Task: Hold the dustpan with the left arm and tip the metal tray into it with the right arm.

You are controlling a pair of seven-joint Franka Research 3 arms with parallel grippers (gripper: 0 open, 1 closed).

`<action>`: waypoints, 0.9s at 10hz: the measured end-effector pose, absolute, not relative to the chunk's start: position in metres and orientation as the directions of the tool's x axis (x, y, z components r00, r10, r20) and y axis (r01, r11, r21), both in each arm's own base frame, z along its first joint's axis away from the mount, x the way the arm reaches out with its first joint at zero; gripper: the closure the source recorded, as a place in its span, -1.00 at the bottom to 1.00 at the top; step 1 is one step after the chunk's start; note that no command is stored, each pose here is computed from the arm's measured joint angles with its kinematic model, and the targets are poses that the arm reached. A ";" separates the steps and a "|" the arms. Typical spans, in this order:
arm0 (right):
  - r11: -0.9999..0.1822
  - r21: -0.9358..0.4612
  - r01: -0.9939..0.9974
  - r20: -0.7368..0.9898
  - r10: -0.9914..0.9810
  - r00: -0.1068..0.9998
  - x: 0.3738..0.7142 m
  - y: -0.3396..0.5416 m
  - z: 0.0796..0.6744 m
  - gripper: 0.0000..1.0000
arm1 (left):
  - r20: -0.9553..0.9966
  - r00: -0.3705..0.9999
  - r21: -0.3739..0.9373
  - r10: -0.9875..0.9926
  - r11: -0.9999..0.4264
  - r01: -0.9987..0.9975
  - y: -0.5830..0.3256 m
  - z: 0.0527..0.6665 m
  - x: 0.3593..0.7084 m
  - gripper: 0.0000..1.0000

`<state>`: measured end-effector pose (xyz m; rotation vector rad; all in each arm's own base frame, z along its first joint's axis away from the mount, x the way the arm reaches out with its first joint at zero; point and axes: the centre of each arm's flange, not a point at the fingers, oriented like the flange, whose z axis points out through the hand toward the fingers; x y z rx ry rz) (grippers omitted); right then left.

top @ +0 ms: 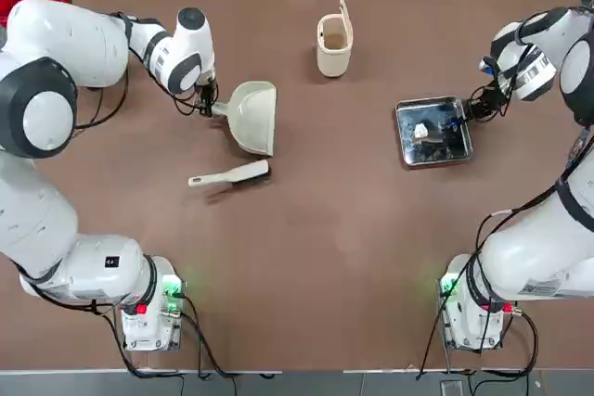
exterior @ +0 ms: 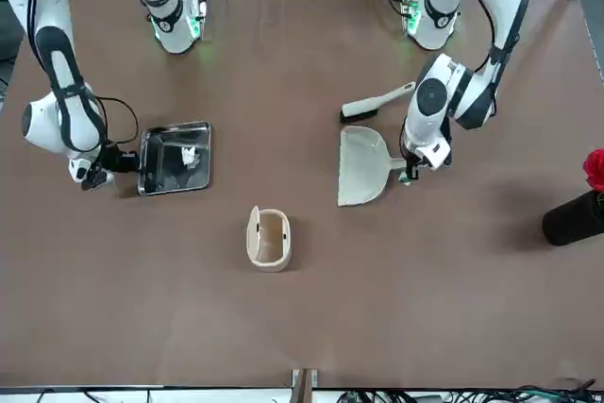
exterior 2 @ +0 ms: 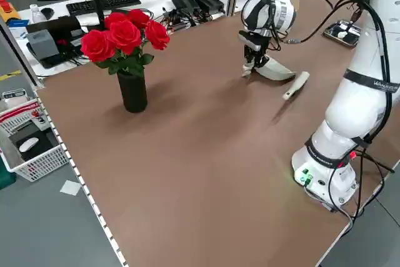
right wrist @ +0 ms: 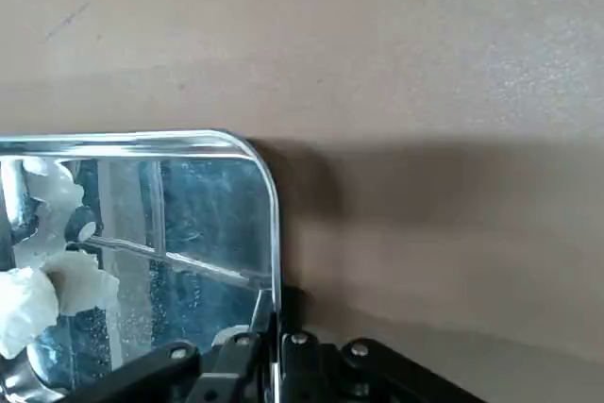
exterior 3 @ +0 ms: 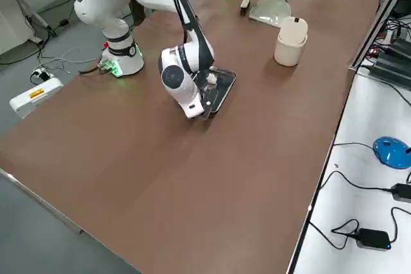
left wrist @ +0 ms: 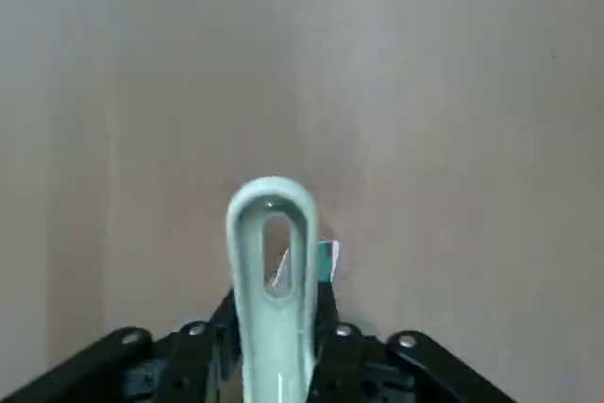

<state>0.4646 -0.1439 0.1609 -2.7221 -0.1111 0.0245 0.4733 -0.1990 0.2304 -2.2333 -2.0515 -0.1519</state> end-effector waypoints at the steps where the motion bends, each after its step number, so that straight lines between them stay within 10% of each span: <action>1: -0.911 -0.406 0.074 -0.001 0.082 0.997 0.465 -0.144 0.161 0.90 | 0.143 0.083 -0.005 0.986 -0.083 0.997 -0.199 0.232 0.475 0.36; 9: -0.917 -0.386 0.098 0.111 0.060 0.992 0.494 -0.139 0.225 0.90 | 0.142 0.087 0.059 0.986 -0.097 0.994 -0.248 0.279 0.499 0.36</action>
